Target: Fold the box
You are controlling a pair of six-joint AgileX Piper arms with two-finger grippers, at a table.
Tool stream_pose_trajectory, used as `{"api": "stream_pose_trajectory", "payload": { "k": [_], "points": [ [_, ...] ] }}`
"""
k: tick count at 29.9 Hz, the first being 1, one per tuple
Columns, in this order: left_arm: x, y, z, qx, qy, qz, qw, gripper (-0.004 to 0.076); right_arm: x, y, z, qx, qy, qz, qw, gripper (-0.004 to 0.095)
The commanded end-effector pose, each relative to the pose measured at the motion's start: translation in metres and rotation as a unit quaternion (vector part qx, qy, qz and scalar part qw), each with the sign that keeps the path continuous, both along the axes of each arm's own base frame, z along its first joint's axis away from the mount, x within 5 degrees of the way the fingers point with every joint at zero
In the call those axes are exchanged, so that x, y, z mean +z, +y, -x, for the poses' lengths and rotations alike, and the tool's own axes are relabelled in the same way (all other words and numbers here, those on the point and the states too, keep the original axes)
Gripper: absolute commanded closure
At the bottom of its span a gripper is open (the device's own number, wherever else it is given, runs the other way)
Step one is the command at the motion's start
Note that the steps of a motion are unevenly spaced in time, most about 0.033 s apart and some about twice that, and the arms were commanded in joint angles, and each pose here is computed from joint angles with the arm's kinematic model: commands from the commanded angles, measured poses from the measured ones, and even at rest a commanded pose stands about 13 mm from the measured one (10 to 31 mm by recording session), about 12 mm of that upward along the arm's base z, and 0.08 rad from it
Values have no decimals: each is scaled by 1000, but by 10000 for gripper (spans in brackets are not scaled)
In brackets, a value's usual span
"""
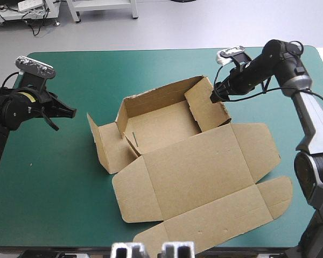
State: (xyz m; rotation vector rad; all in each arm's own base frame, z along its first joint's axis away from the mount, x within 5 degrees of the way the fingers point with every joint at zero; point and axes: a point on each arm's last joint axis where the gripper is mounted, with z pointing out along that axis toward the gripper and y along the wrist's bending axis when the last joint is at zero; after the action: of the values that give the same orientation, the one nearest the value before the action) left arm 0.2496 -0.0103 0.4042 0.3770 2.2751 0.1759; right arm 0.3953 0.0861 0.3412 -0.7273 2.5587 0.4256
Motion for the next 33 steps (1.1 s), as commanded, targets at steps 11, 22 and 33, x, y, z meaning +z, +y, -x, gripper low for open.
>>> {"api": "stream_pose_trajectory", "payload": {
  "k": [11, 22, 33],
  "points": [
    [17, -3, 8, -4, -32, 26, 999, 710, -59, 26, -24, 7, 81, 15, 997, 324],
    [17, -4, 9, -6, -28, 39, 999, 710, -62, 33, -28, 34, 80, -24, 996, 932],
    [17, 17, 9, 39, -26, 51, 998, 710, 49, -24, 11, -11, -60, -68, 996, 932]
  ]
}}
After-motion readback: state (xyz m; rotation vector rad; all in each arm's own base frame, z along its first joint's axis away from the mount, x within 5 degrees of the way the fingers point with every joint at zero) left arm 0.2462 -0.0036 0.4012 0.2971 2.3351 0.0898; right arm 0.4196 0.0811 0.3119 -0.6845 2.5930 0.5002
